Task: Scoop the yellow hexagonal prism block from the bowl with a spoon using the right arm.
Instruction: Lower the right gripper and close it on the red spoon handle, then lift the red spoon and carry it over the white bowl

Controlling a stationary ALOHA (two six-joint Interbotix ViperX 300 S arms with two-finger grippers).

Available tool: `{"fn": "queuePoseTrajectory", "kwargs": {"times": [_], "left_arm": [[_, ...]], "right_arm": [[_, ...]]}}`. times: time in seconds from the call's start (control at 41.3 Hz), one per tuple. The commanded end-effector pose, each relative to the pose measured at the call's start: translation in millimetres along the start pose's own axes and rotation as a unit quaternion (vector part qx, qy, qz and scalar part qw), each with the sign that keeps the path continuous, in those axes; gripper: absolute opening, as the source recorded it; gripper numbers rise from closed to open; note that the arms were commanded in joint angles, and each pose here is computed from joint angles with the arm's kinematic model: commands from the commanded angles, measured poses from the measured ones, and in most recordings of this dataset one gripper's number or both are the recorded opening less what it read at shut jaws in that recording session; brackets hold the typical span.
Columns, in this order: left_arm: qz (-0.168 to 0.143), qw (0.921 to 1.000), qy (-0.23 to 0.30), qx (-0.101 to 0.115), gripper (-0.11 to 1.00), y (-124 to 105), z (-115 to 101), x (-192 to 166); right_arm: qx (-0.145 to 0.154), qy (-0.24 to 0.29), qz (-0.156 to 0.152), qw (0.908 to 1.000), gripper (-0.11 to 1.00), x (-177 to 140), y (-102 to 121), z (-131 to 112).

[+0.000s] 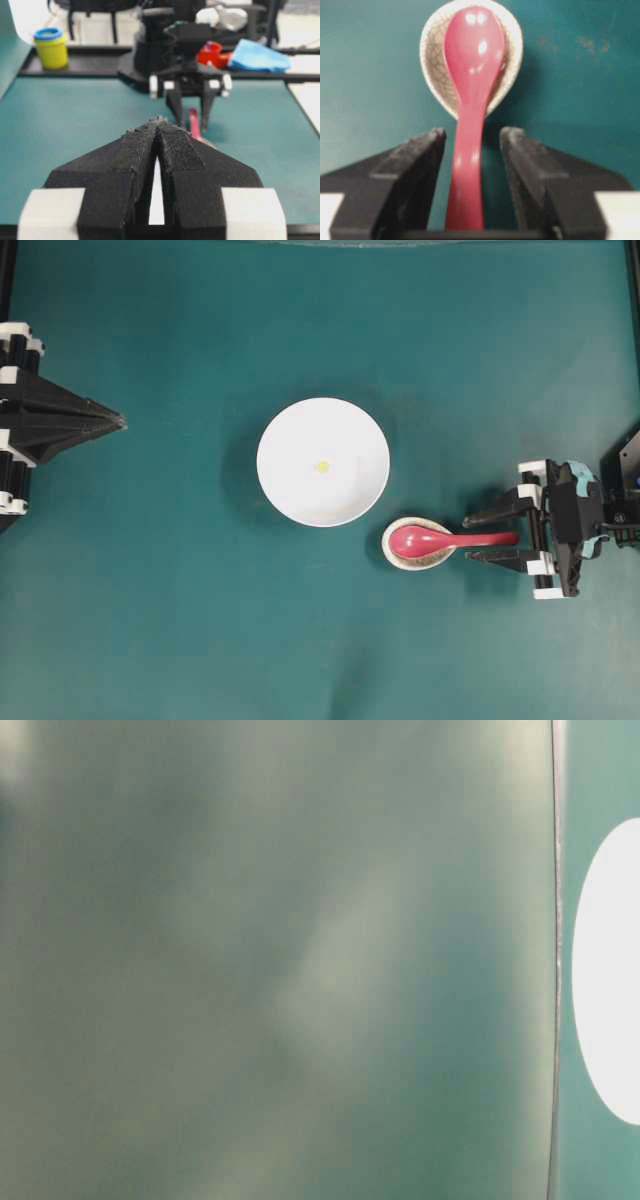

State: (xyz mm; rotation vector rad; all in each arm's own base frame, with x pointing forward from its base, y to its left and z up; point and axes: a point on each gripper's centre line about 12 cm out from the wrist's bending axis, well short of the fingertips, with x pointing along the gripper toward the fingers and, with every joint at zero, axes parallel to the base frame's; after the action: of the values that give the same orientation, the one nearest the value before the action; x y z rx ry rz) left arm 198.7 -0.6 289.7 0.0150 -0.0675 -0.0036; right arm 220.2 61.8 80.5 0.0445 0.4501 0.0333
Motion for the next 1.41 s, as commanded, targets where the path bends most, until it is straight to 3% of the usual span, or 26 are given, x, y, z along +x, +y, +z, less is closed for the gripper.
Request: {"fn": "queuePoseTrajectory", "kwargs": {"times": [0.0, 0.388, 0.776, 1.018, 1.381], "left_arm": [[0.000, 0.9999, -0.010, 0.002, 0.00, 0, 9, 3], [0.000, 0.9999, -0.010, 0.002, 0.00, 0, 9, 3], [0.000, 0.9999, -0.011, 0.002, 0.00, 0, 9, 3], [0.000, 1.0000, -0.007, 0.002, 0.00, 0, 7, 3], [0.000, 1.0000, -0.005, 0.002, 0.00, 0, 8, 4]], "right_arm": [[0.001, -0.009, 0.005, 0.9999, 0.55, 1, 3, 4], [-0.001, -0.013, 0.005, 0.9999, 0.41, 1, 3, 6], [-0.001, -0.013, 0.005, 0.9999, 0.38, 1, 3, 6], [0.000, -0.013, 0.005, 0.9999, 0.24, 1, 3, 6], [0.040, -0.038, 0.018, 0.9983, 0.23, -4, 5, 37]]}}
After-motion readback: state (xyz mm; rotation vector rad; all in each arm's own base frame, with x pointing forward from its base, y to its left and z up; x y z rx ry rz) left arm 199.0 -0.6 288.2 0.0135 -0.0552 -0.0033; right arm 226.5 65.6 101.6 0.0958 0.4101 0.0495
